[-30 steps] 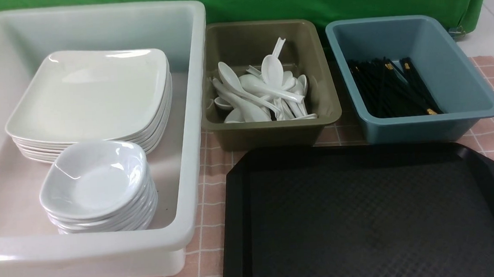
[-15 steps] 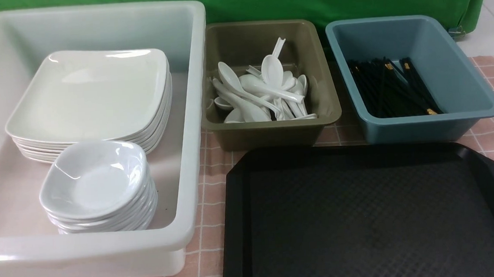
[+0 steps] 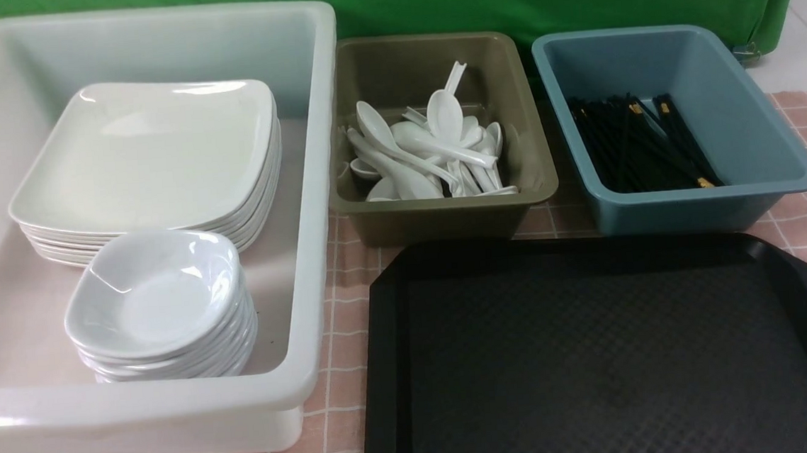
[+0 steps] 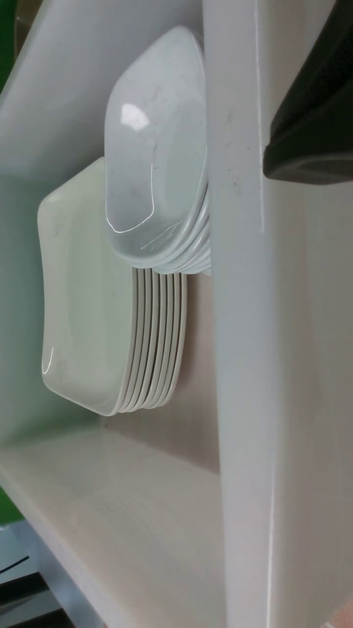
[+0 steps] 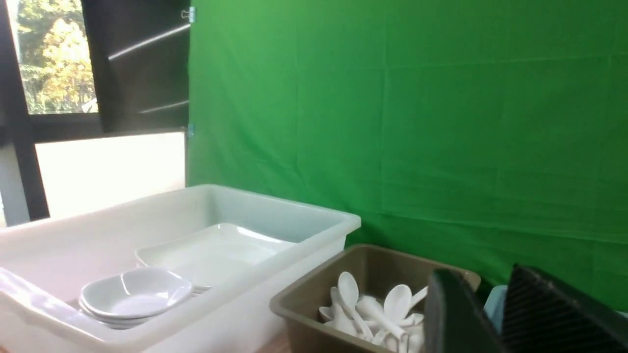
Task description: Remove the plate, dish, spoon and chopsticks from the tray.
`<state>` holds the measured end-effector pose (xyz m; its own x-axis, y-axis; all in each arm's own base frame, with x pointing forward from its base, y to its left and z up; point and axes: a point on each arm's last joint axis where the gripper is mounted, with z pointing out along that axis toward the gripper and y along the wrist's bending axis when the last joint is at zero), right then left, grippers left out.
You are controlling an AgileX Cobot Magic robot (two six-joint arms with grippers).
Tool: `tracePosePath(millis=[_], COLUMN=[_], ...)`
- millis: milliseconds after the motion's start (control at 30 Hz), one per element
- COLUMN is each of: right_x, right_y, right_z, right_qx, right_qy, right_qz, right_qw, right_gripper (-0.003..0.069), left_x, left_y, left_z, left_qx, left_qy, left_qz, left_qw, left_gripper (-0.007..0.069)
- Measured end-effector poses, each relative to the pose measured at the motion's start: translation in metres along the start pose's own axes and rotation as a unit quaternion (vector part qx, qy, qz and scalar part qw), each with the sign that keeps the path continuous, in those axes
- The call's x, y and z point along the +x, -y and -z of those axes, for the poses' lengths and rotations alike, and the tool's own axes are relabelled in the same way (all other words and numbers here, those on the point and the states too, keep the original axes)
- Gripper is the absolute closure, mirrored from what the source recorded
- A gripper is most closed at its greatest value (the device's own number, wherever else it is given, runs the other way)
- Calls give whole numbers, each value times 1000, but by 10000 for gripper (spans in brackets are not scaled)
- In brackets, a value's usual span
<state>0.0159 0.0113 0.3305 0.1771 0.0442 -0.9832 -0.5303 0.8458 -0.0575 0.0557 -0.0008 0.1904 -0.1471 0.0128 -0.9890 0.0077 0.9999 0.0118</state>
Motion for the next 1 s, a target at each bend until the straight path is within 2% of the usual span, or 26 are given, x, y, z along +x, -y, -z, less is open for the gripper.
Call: tracePosePath(millis=[100, 167, 233, 333, 367, 467, 533, 1000], right_x=[4, 13, 36, 60, 83, 127, 150, 150], right_y=[0, 1, 5, 10, 14, 19, 19, 20], right_z=[0, -2, -6, -9, -10, -5, -1, -1], right_qx=[6, 41, 101, 154, 196, 242, 254, 256], right_qy=[-4, -17, -54, -94, -130, -188, -227, -232], right_qz=[0, 5, 13, 17, 15, 1, -12, -14], right_qw=[1000, 999, 993, 983, 972, 952, 940, 938], right_gripper=[424, 421, 421, 421, 421, 421, 420, 419], left_x=[0, 0, 0, 0, 0, 0, 0, 0], left_y=[0, 0, 0, 0, 0, 0, 0, 0], left_z=[0, 0, 0, 0, 0, 0, 0, 0], left_qx=[0, 0, 0, 0, 0, 0, 0, -1], left_qy=[0, 0, 0, 0, 0, 0, -1, 0], left_qz=[0, 0, 0, 0, 0, 0, 0, -5], left_qw=[1000, 1000, 1000, 1000, 1000, 1000, 1000, 1000], left_gripper=[620, 620, 620, 620, 620, 620, 620, 620])
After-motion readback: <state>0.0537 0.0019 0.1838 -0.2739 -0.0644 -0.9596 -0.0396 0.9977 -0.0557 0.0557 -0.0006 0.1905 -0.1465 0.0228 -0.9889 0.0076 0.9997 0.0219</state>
